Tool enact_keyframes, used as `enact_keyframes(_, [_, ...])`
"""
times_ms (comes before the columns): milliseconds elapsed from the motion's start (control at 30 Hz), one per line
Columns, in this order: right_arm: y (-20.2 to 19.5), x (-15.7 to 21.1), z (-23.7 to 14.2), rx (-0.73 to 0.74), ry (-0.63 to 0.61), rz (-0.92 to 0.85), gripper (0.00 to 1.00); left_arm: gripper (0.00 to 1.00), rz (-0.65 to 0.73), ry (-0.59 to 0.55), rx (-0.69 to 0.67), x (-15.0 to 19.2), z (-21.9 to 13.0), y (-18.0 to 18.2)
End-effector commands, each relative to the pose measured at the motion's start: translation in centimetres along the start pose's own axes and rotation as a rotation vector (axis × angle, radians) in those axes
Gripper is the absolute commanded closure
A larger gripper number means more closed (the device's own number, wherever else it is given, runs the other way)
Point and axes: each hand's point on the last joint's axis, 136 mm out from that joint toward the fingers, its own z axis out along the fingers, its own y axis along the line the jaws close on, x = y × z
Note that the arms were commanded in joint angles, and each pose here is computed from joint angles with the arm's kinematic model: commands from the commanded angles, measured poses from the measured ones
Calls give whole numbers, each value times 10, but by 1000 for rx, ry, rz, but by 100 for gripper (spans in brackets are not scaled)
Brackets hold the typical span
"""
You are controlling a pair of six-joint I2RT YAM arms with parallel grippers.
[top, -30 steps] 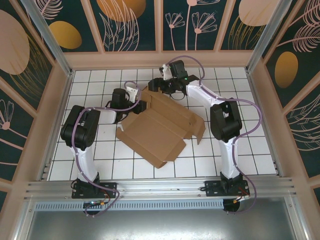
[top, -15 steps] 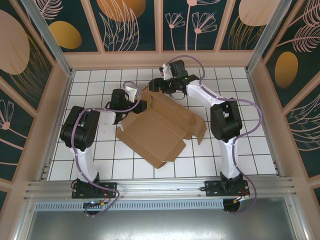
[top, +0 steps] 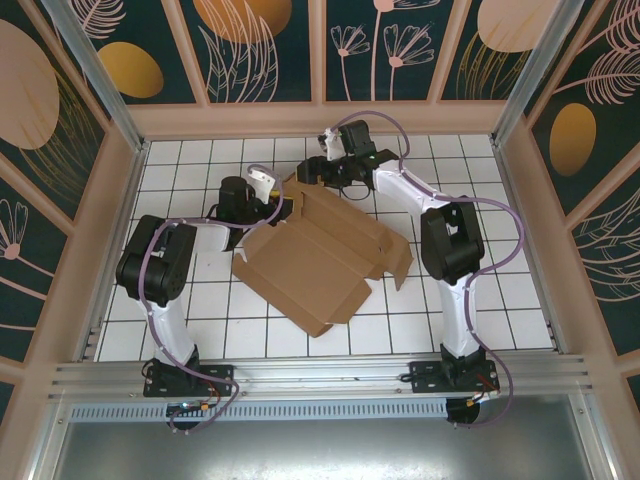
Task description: Fold the paper box
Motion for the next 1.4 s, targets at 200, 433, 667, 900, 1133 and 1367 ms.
enact_keyframes(200, [-9, 26, 14, -24, 94, 63, 33, 69, 24, -60, 48, -18, 7, -6])
enact_keyframes(433, [-6, 26, 17, -48, 84, 85, 35, 66, -29, -71, 35, -19, 11, -3])
enact_keyframes(667, [0, 32, 19, -78, 92, 103, 36, 79, -64, -60, 20, -14, 13, -1])
enact_keyframes(900, [5, 33, 16, -101, 75, 128, 36, 100, -69, -60, 10, -14, 14, 1])
enact_keyframes(1133, [8, 32, 12, -116, 60, 135, 36, 75, -64, -71, 14, -23, 16, 1])
enact_keyframes(1367, [11, 31, 11, -155, 55, 151, 36, 70, -85, -65, 25, -22, 18, 0])
